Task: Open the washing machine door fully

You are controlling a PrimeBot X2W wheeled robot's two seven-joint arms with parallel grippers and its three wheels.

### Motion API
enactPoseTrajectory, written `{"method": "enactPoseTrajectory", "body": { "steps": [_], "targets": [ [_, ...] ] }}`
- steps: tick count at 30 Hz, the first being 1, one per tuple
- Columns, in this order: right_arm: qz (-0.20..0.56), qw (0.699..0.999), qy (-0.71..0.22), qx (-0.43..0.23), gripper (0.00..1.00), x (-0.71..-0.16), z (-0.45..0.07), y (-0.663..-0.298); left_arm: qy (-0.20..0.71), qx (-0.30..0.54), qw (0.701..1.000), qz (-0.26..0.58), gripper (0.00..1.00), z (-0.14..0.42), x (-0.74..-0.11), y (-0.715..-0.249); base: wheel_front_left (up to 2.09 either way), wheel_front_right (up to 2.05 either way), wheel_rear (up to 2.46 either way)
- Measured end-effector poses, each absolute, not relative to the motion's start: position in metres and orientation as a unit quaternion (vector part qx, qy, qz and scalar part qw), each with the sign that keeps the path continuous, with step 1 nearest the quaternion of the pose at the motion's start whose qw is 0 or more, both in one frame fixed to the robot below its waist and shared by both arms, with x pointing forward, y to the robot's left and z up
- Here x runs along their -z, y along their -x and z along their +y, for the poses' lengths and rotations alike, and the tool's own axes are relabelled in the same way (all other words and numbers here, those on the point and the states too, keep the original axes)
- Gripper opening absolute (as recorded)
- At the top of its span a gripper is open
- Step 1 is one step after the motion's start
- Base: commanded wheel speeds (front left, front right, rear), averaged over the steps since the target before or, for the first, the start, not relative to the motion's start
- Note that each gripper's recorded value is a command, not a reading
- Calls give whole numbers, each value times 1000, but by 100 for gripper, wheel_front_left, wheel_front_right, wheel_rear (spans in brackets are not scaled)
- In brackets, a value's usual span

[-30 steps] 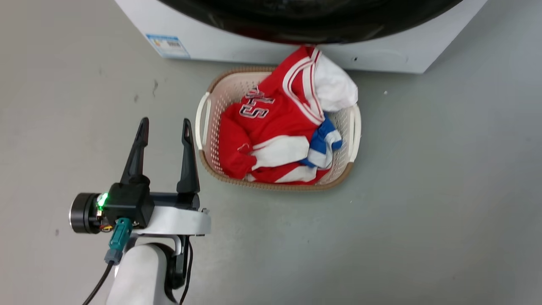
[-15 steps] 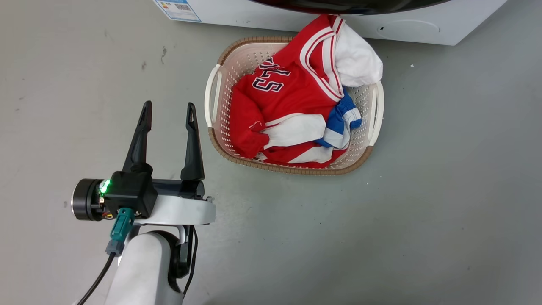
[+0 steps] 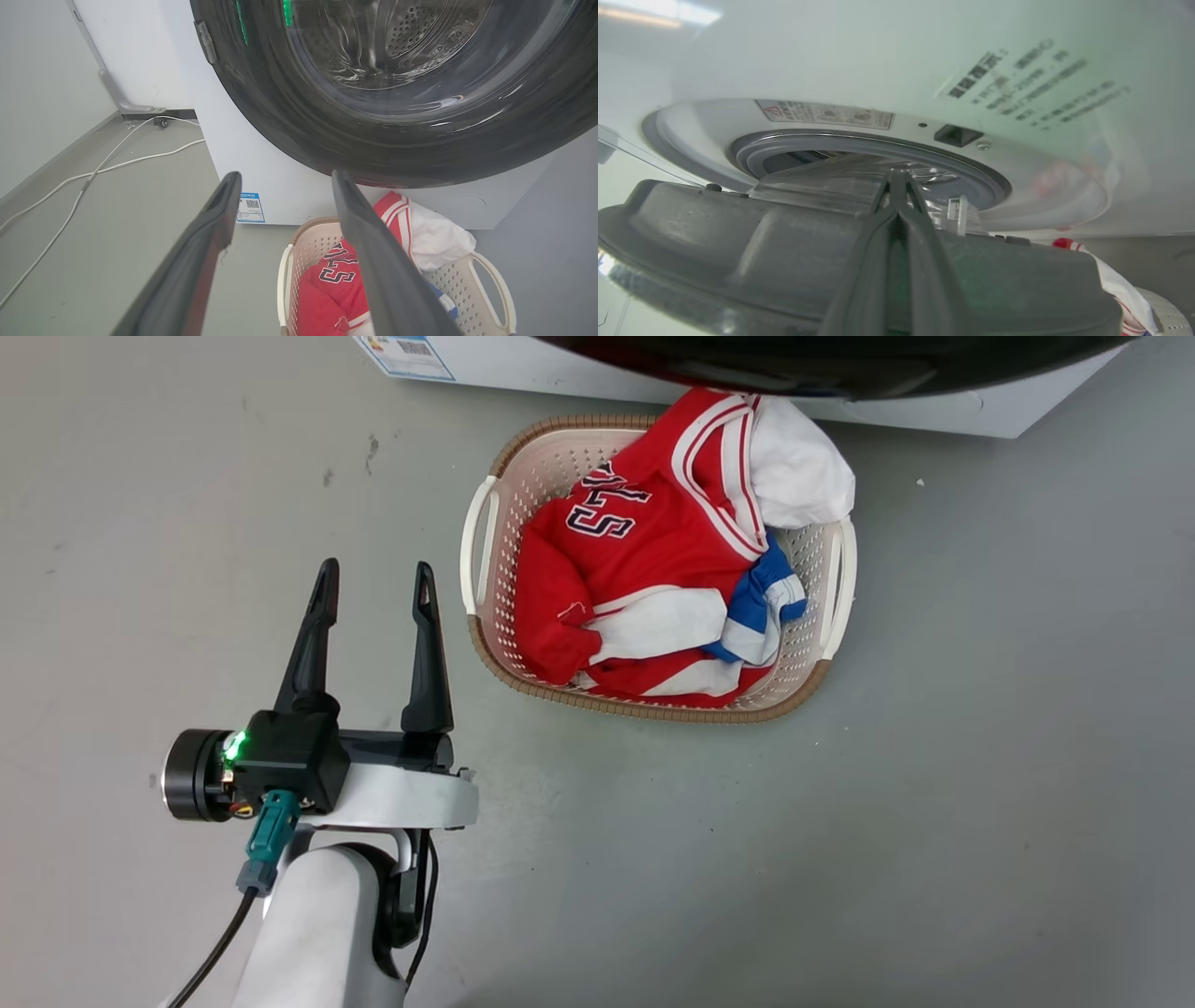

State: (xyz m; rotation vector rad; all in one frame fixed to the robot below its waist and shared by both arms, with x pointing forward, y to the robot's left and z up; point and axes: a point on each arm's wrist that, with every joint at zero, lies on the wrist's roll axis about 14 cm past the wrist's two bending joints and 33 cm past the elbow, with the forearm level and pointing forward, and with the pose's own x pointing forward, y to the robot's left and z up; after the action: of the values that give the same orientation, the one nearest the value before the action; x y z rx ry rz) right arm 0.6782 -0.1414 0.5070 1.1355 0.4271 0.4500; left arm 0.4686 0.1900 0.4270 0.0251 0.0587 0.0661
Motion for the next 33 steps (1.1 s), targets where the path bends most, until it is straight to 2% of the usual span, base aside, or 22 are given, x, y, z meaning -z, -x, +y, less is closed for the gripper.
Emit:
{"method": "enactPoseTrajectory", "body": {
  "steps": [23,33],
  "targets": [
    [284,771,-505,-266,0,-506,-110,-573,-16,-11,1000,-7,100,177,-462,-456,0,0,0],
    [318,737,-499,-328,0,-513,-73,-514,-17,-5,1000,-17,100,175,-474,-444,0,0,0]
  ]
}}
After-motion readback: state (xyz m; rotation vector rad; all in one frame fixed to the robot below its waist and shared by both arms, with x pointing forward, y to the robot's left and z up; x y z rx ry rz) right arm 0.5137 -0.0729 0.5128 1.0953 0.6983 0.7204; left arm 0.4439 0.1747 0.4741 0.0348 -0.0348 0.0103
